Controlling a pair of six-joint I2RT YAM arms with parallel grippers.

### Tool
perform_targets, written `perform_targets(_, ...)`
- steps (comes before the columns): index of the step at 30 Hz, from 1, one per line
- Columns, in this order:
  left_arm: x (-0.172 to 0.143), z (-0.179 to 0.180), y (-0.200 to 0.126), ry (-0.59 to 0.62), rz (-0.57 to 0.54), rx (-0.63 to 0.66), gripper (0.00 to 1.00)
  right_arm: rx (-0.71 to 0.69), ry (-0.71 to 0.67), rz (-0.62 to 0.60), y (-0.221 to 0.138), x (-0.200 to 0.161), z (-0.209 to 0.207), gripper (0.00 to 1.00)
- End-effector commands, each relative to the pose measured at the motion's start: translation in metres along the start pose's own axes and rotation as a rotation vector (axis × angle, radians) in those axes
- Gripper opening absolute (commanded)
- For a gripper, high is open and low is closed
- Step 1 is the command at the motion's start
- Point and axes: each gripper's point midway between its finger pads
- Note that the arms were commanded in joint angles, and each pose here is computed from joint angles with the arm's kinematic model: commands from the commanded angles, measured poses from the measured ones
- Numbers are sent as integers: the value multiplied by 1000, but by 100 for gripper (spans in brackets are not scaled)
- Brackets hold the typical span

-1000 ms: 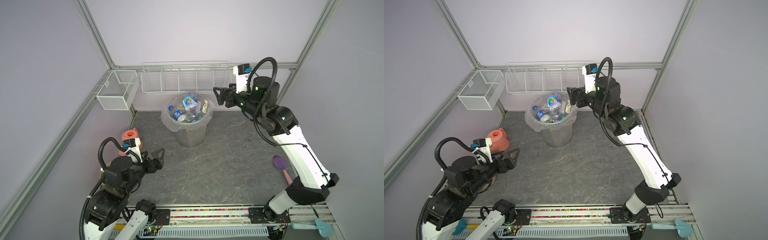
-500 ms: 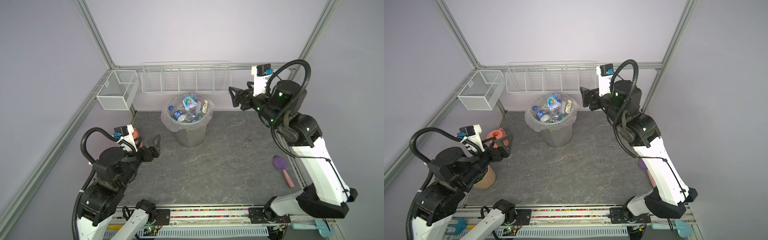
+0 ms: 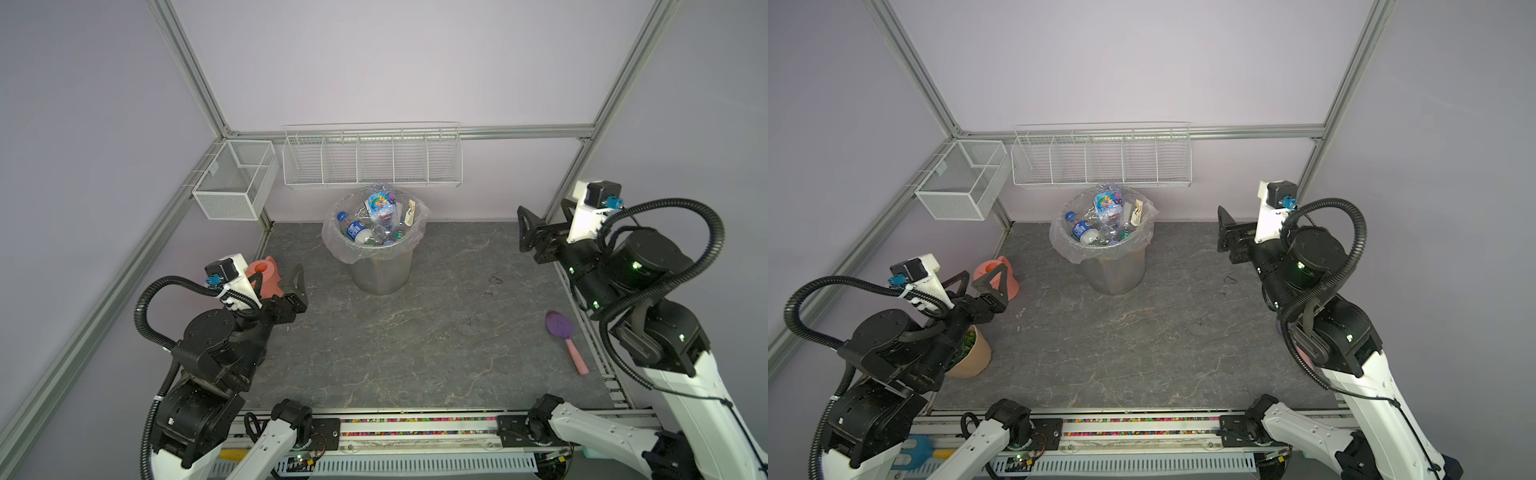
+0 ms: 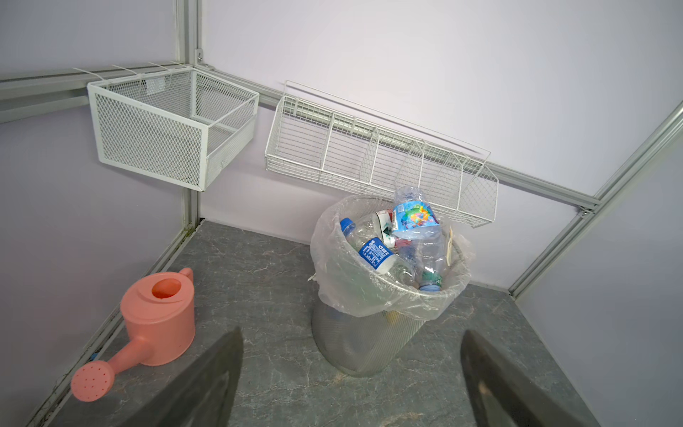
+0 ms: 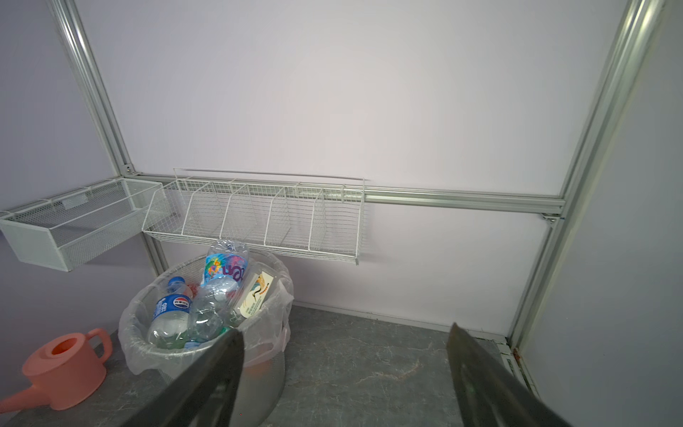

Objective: Throw the plastic bottles in the bin
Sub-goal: Reset both arms

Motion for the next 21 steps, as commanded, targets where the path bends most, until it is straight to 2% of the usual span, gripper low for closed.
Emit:
perform_targets(1,-1,12,-1,29,-37,61,91,-110,-31,-23,-10,-7,-26,88)
perform_targets(11,-27,38,10,81,-18,212,95,-277,-70,52,-30,-68,-69,88)
perform_targets(17,-49,51,18,102,5,284,100,-334,-87,113,-30,-113,-84,88)
perform_targets(21,-63,57,22,109,12,315,99,-371,-96,153,-30,-139,-94,88)
Point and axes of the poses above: each gripper's point midway between its finger pads, its own y axis out along the fingers, its own z axis along the line the jaws close on, x = y × z, and after that the axes turned 8 degrees about y, right-handed
